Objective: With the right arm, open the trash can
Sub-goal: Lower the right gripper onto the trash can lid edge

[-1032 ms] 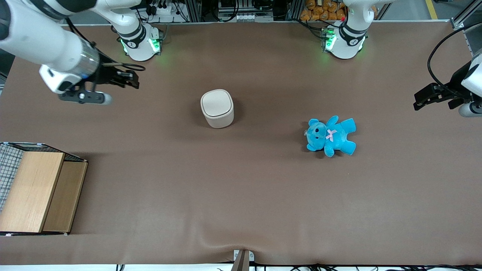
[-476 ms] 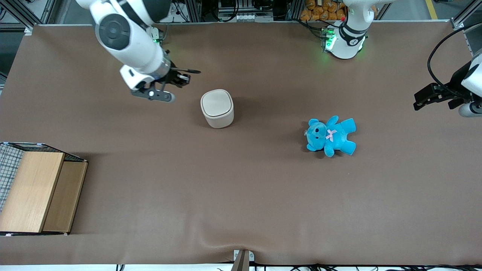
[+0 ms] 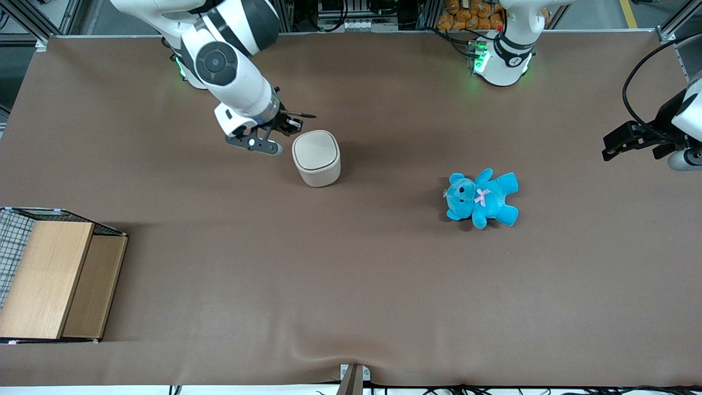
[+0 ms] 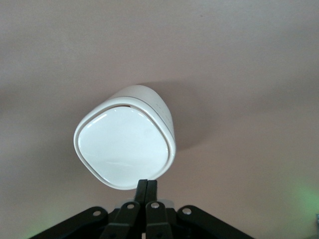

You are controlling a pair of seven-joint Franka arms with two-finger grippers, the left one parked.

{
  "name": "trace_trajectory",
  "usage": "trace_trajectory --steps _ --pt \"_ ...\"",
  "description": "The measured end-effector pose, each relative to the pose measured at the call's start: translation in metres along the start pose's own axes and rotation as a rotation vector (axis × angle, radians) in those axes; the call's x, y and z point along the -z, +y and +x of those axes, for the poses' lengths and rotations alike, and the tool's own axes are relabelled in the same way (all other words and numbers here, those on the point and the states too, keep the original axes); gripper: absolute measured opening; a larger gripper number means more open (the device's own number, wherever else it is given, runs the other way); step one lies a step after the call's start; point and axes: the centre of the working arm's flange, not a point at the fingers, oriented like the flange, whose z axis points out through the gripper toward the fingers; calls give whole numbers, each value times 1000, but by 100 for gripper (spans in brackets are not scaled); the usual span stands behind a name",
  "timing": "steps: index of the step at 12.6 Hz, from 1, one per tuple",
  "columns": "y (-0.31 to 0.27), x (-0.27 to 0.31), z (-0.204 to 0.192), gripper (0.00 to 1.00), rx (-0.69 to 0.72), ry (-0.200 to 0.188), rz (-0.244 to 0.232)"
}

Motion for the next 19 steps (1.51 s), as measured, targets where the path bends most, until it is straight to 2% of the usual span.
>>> trace_trajectory --steps 2,6,11,16,19 --pt "-4 -16 10 1 -4 -3 12" --pt "-10 -43 22 1 7 40 -22" --pt "-14 -60 26 1 10 36 -19" --pt "-16 -72 24 1 6 43 -52" --pt "-15 -79 24 1 8 34 -60"
